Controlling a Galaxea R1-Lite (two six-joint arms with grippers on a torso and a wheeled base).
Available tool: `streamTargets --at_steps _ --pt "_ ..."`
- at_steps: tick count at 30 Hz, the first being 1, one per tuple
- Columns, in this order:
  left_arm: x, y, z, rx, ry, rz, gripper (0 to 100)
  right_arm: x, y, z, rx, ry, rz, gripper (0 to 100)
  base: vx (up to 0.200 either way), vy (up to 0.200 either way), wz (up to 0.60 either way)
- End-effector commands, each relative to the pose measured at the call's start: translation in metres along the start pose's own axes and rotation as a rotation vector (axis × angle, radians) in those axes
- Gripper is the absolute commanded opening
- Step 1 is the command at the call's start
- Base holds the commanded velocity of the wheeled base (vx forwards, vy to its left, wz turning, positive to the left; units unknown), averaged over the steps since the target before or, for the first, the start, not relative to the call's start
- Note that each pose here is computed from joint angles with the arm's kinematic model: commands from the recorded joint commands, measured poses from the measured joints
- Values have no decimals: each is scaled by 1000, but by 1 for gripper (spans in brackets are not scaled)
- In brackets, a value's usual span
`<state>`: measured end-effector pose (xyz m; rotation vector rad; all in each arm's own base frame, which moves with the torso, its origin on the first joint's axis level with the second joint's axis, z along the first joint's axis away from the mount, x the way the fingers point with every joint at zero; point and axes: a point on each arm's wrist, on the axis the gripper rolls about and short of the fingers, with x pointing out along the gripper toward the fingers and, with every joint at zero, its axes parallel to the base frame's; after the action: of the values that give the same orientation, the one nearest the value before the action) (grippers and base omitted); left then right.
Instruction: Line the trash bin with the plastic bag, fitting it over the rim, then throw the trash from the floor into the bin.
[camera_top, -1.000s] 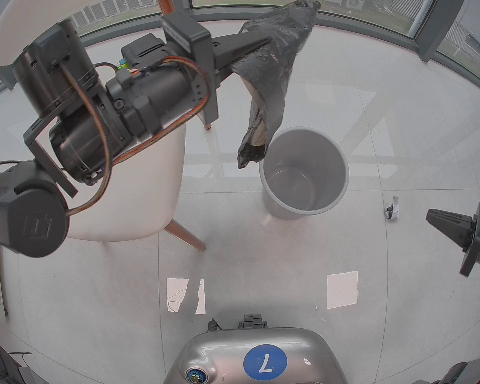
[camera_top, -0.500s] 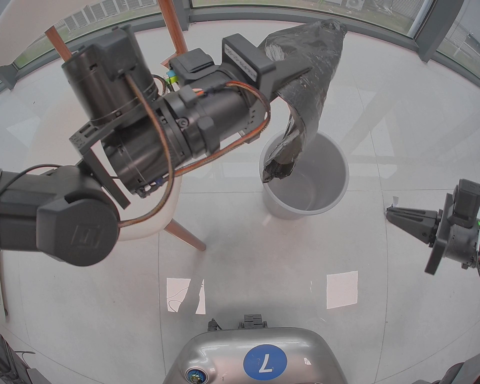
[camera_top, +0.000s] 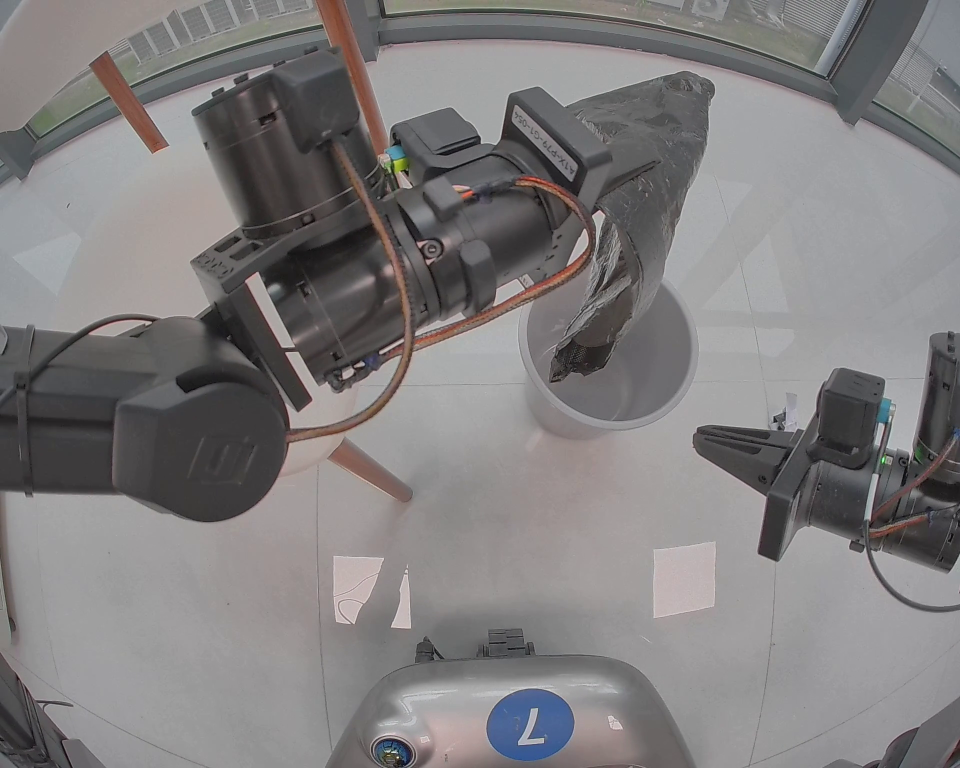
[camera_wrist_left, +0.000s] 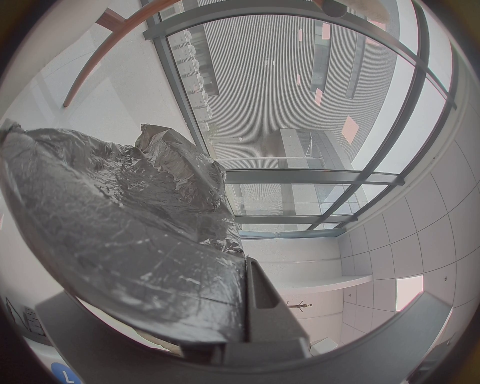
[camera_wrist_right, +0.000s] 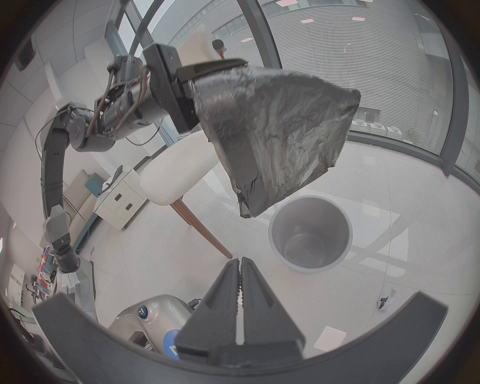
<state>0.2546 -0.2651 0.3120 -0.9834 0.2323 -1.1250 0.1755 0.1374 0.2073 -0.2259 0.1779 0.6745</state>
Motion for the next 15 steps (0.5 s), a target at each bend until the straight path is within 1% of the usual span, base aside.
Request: streamTargets --at_steps 1,7,10,13,15 --pt "2 -2 -1 -1 2 -9 0 9 5 1 -7 14 3 0 0 0 0" --pt "3 -3 -3 -3 7 -12 0 20 13 6 -13 12 10 0 0 0 0" --pt "5 -1 -6 -4 15 -8 0 32 19 8 -20 22 27 0 0 0 0" --pt "9 9 -12 -9 15 18 0 44 21 12 -23 25 6 0 0 0 0" --pt "10 8 -12 -9 6 24 0 50 23 17 -23 17 -17 0 0 0 0"
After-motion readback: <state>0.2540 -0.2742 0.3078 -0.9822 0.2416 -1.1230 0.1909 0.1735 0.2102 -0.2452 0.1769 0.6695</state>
